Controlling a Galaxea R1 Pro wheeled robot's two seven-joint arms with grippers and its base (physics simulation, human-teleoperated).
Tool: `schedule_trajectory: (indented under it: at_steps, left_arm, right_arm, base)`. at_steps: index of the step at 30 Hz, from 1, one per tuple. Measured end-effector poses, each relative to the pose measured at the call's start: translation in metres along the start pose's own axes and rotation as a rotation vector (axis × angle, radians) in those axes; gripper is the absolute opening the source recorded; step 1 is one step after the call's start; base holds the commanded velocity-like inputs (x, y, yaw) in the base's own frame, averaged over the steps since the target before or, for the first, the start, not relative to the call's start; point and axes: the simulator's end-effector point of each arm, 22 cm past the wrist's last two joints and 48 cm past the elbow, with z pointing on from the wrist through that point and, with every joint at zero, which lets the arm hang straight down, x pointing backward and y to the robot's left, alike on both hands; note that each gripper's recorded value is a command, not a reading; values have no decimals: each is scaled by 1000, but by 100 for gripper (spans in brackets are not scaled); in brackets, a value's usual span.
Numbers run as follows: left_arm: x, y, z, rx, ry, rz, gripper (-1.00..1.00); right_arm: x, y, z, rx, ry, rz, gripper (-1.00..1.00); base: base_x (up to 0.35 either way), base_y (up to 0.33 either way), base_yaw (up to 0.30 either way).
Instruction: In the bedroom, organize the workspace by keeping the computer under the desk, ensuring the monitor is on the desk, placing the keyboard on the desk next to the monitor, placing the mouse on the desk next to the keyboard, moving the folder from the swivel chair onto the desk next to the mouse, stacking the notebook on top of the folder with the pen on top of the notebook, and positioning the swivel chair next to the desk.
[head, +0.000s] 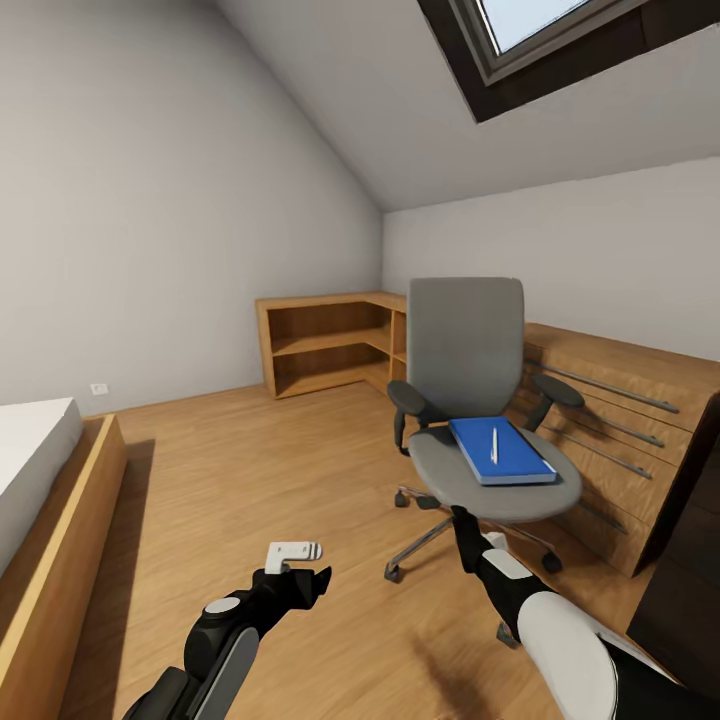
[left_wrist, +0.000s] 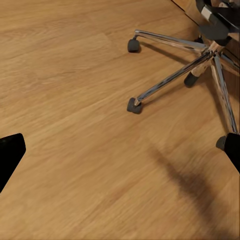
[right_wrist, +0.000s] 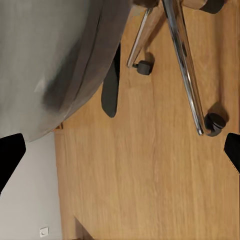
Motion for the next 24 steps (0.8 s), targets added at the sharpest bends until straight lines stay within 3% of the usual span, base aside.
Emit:
schedule_trajectory:
  at_steps: [24]
  left_arm:
    - [11,2,7,-1,27,-6,100]
  right_arm:
    - [2,-14,7,20,3,-3,100]
  base:
    - [0,0,-153]
